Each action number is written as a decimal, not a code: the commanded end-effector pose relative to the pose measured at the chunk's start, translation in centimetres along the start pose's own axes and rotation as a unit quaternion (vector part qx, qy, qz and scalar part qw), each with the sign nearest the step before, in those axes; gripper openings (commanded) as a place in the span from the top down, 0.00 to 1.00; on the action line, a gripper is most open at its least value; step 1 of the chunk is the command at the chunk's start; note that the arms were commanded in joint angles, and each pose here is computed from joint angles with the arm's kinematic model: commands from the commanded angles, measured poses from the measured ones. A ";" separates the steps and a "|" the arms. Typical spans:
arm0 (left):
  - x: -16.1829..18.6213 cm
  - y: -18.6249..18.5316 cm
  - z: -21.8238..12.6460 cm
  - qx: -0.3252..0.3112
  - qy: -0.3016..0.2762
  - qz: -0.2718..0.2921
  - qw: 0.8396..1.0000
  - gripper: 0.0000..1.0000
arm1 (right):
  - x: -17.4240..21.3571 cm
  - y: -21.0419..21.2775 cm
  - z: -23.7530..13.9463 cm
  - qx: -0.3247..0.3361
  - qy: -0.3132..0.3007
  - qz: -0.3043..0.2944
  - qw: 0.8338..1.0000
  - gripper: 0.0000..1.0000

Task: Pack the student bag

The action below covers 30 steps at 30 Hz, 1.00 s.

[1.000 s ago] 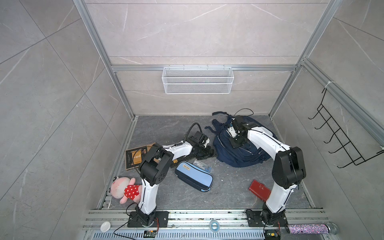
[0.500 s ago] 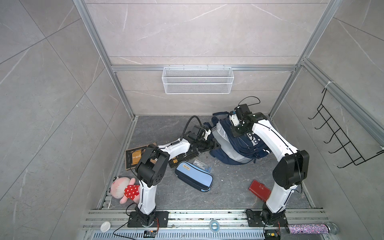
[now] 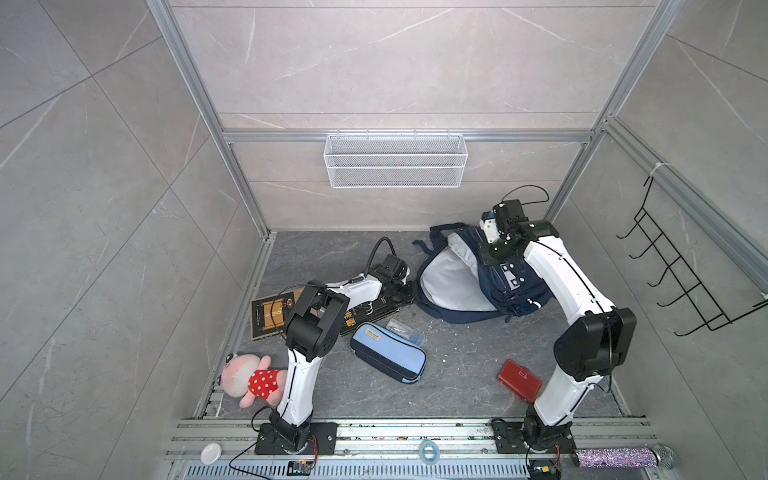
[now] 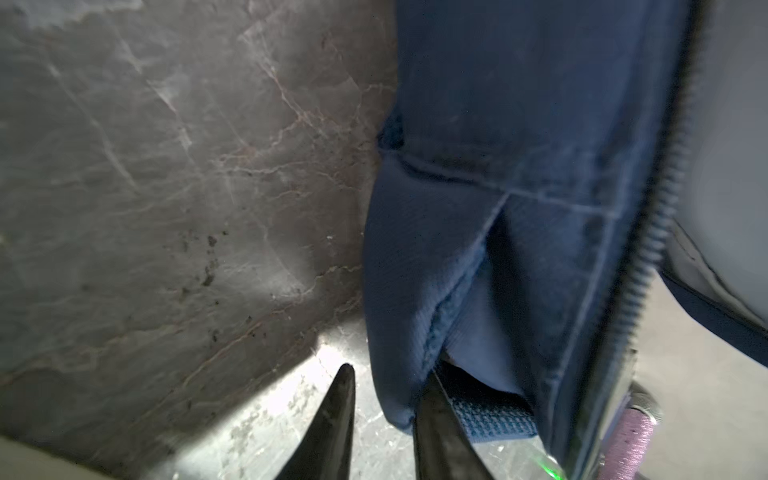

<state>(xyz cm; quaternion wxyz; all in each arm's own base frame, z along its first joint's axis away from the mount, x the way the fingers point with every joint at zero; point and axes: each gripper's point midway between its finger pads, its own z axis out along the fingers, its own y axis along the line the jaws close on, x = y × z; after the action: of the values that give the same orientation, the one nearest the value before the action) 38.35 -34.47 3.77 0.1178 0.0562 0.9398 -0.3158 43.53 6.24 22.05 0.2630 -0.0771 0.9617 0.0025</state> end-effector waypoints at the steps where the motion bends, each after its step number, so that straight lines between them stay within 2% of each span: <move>1: 1.0 2.8 0.4 -0.057 0.016 -0.002 0.998 0.75 | 0.3 -3.5 -1.4 0.035 -0.028 0.069 0.997 1.00; 7: 1.0 1.9 0.0 -0.040 0.018 0.007 0.999 0.73 | 3.4 -2.9 2.8 0.018 0.020 0.076 0.997 1.00; 8: 0.8 1.2 -0.4 -0.031 0.016 0.011 0.999 0.69 | 3.6 -2.5 3.3 0.011 0.024 0.077 0.997 1.00; 12: 0.1 -1.5 -4.3 -0.005 -0.010 0.027 1.000 0.37 | 3.9 -0.5 5.0 -0.025 0.037 0.065 0.997 1.00; 15: 0.0 -2.2 -8.2 -0.001 -0.034 0.030 0.999 0.25 | 4.0 0.7 5.8 -0.024 0.045 0.039 0.998 1.00; 19: 0.5 -0.1 -12.4 -0.027 -0.049 0.013 0.998 0.15 | 3.7 1.4 6.2 -0.028 0.045 0.040 0.998 0.85; 24: 1.2 4.9 -16.2 -0.095 -0.059 -0.030 0.993 0.13 | 2.5 2.8 5.1 -0.034 0.031 0.040 0.998 0.59; 30: 0.4 8.9 -18.6 -0.116 -0.086 -0.091 0.985 0.11 | 0.4 6.5 1.5 -0.043 0.001 0.029 0.999 0.43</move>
<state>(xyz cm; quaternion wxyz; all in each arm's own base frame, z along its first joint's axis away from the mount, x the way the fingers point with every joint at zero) 36.47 -17.85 12.70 0.1782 -0.0545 0.9536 -0.2364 43.51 10.90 17.10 0.2345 -0.0614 0.9690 0.0479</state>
